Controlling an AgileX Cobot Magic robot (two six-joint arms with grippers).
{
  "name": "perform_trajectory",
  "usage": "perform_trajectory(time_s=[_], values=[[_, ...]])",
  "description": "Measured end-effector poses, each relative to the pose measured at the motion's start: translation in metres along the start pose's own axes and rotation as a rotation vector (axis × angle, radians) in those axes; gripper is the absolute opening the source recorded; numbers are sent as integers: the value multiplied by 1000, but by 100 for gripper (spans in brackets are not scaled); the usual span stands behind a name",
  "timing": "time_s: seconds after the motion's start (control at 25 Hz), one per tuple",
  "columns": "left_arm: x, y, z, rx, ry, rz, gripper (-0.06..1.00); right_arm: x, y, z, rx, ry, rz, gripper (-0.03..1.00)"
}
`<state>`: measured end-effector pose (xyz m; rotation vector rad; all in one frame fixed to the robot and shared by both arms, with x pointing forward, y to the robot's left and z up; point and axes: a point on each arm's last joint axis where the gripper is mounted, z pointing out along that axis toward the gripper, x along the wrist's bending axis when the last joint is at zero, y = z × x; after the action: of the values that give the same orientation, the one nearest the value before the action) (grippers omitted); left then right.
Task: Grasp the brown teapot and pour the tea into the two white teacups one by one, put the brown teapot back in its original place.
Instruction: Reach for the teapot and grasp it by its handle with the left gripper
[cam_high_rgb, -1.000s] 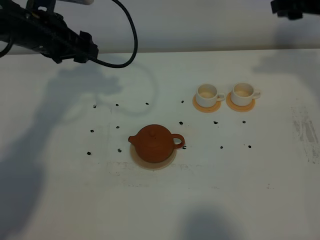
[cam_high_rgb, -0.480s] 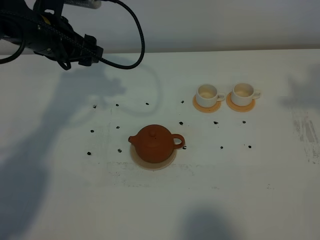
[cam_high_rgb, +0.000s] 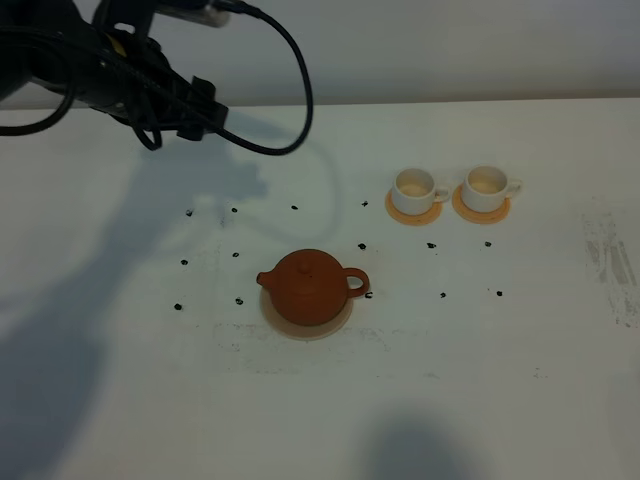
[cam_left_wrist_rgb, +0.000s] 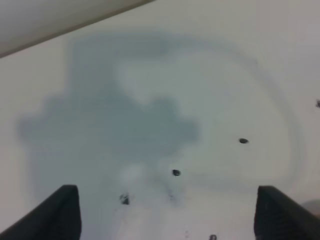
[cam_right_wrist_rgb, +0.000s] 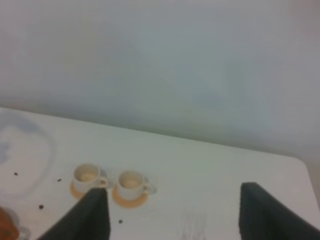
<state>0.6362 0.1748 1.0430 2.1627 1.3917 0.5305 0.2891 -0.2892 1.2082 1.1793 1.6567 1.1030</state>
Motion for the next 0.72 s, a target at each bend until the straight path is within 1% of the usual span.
perform_trajectory(time_s=[0.12, 0.36, 0.56, 0.72], values=[[-18, 2, 0, 1, -5, 73, 67, 2, -22, -19, -11, -5, 15, 58], [-56, 3, -1, 0, -34, 188, 67, 6, -64, -39, 0, -6, 47, 58], [-77, 1, -3, 11, -64, 231, 67, 10, -99, -39, 28, -5, 73, 58], [-85, 0, -3, 16, -76, 247, 67, 13, -129, -33, 50, -3, 79, 56]])
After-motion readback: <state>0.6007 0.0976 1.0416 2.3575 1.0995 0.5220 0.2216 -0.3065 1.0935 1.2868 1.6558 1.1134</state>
